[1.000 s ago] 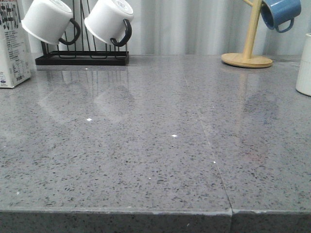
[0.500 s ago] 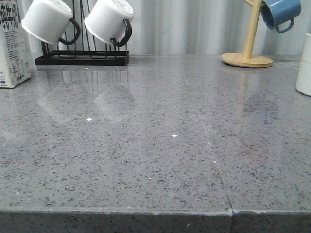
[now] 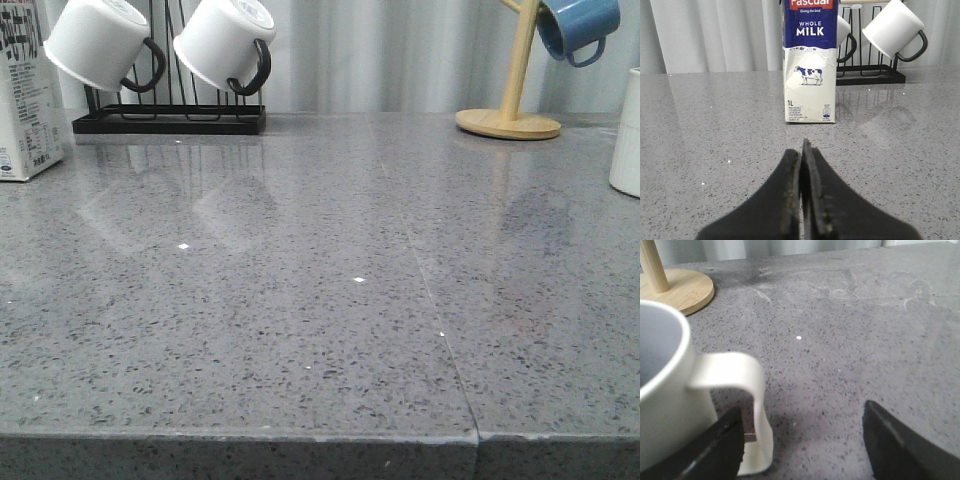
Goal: Place milk next to cup
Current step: 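Carry the mug with the right gripper and set it mid-table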
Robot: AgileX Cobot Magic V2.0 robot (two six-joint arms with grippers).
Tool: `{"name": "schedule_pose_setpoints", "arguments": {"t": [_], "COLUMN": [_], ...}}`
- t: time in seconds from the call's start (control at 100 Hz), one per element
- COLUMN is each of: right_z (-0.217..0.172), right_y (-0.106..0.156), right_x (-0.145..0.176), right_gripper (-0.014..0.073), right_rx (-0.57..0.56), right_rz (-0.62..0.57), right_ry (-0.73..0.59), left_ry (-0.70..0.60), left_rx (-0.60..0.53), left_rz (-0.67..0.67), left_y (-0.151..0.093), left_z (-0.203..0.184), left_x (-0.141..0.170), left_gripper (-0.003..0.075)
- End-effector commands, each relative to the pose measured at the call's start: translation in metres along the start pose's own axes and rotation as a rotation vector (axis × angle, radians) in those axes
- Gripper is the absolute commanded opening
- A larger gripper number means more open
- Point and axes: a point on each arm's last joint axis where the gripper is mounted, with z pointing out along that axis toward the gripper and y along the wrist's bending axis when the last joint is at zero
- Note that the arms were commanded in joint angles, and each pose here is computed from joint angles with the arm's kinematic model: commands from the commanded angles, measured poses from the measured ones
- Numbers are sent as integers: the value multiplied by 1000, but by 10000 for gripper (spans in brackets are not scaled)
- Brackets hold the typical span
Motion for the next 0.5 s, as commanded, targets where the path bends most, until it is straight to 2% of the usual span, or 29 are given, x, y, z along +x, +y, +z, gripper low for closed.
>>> {"name": "schedule_pose_setpoints", "arguments": {"t": [0.0, 0.07, 0.19, 0.26, 0.38, 0.49], "right_z": [8, 13, 14, 14, 13, 6], "right_y": [0, 0, 0, 0, 2, 15], "right_x": [-22, -23, -24, -25, -27, -36], "right_gripper": [472, 352, 65, -50, -66, -66], "right_rx": [-14, -15, -17, -19, -34, -90], "right_rz": [-21, -19, -2, 4, -12, -40], "right_ry": [-131, -141, -150, -154, -160, -194], "left_ry": [-45, -45, -45, -45, -45, -45], "left_rx": [-6, -6, -6, -6, -6, -6], "left_rz": [-4, -4, -4, -4, -4, -4], "left_y": [0, 0, 0, 0, 0, 0], "left_z": [0, 0, 0, 0, 0, 0], "left_x": [12, 12, 12, 12, 12, 12], "left_gripper": [-20, -20, -20, -20, -20, -20]}}
